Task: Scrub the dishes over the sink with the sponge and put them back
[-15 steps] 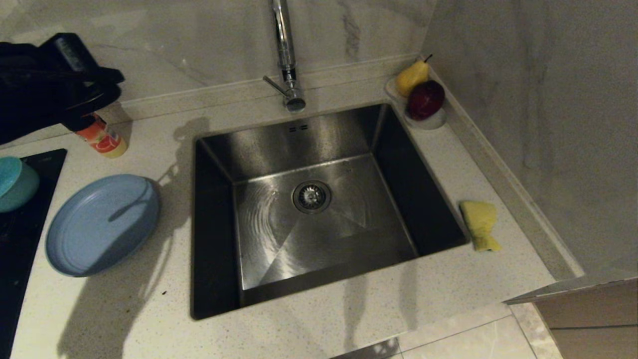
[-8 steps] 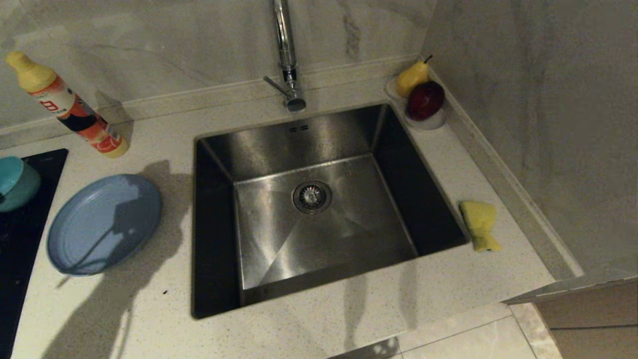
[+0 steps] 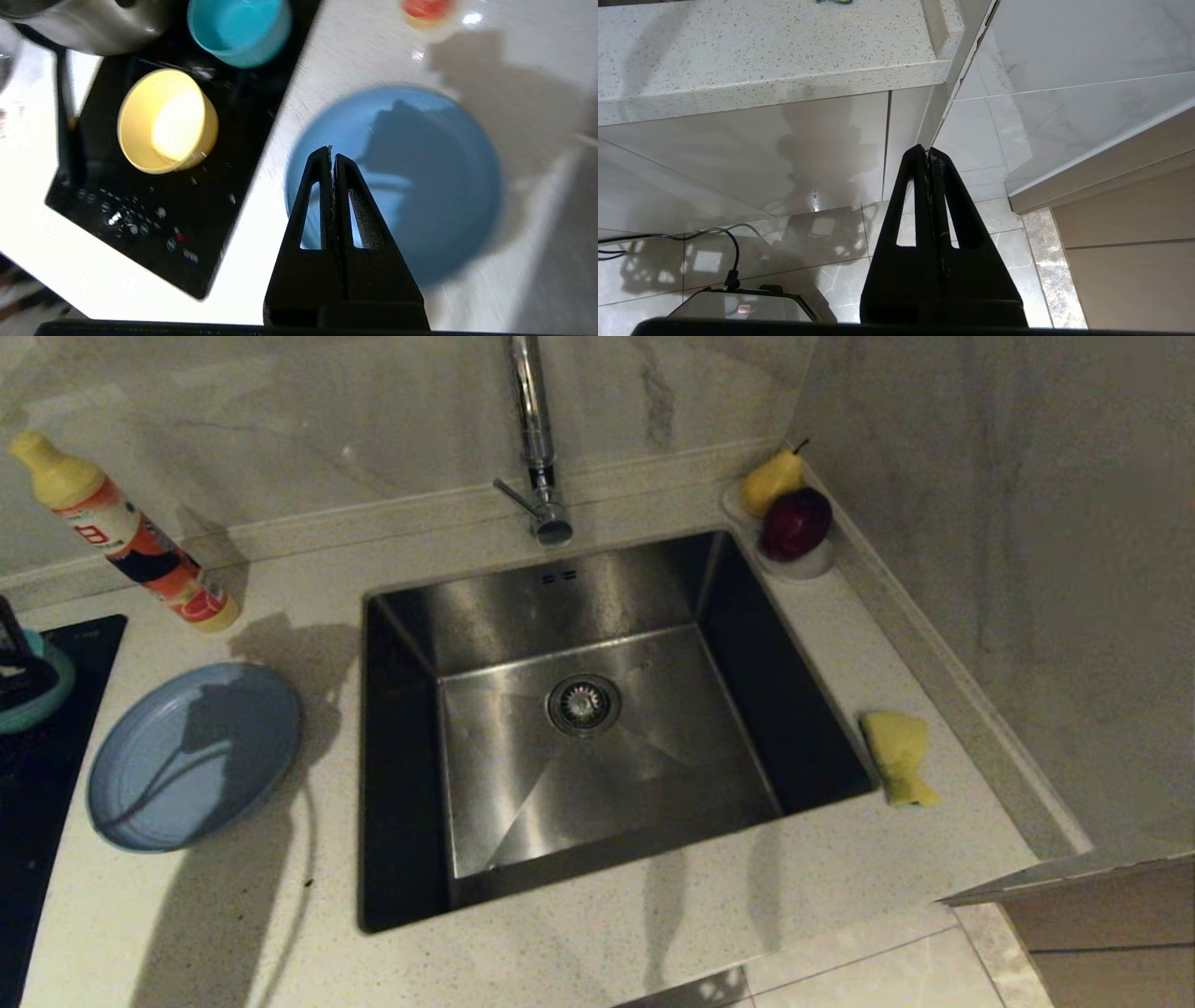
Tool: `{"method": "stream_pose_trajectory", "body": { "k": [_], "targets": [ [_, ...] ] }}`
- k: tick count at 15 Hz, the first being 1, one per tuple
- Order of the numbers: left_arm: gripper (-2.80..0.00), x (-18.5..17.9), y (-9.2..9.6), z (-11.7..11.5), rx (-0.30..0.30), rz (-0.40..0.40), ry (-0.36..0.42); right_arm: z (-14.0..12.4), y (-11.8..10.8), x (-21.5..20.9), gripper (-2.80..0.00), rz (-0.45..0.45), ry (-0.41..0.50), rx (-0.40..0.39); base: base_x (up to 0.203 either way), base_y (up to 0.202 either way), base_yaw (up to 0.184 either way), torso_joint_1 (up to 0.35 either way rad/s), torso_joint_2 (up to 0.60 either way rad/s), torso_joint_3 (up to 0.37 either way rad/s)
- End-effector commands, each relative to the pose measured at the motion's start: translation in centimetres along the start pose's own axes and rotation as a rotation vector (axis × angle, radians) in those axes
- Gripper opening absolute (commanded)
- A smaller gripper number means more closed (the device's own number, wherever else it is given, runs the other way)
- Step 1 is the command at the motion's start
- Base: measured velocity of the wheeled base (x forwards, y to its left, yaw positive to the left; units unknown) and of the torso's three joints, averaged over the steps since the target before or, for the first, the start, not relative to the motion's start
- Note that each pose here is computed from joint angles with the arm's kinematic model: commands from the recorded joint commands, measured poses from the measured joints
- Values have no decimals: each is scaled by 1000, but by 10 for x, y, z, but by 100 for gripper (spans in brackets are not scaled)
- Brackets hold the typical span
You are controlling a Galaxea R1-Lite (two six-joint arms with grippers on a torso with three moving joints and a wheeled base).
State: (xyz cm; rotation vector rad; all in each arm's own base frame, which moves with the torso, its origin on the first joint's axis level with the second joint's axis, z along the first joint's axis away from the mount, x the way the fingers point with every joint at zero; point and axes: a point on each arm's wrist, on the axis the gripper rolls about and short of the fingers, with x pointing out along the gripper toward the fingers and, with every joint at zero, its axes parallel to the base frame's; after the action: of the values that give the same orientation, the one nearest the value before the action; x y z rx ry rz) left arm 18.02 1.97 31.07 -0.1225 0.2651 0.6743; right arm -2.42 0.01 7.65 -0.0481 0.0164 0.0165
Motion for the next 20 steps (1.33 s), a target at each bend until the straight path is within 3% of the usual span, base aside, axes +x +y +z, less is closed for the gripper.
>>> {"method": "stream_pose_trajectory", "body": {
  "k": [1,2,3,5,8,12,18,20],
  "targets": [
    [-280,55,-15,4,24,103,79,0,0,0,-280,1,-2,-1,0,0,0,0,0,0],
    [-280,70,-14,6,13,137,89,0,0,0,-280,1,-2,-1,0,0,0,0,0,0],
    [0,85,-11,12,-26,173,90,0,0,0,-280,1,-2,-1,0,0,0,0,0,0],
    [0,108,1,16,-89,194,111,0,0,0,-280,1,-2,-1,0,0,0,0,0,0],
    [0,131,22,14,-130,202,148,0,0,0,-280,1,-2,-1,0,0,0,0,0,0],
    [0,145,63,26,-218,91,171,0,0,0,-280,1,-2,-1,0,0,0,0,0,0],
    [0,184,82,13,-241,44,240,0,0,0,-280,1,-2,-1,0,0,0,0,0,0],
    [0,199,93,16,-253,3,213,0,0,0,-280,1,-2,-1,0,0,0,0,0,0]
  ]
}}
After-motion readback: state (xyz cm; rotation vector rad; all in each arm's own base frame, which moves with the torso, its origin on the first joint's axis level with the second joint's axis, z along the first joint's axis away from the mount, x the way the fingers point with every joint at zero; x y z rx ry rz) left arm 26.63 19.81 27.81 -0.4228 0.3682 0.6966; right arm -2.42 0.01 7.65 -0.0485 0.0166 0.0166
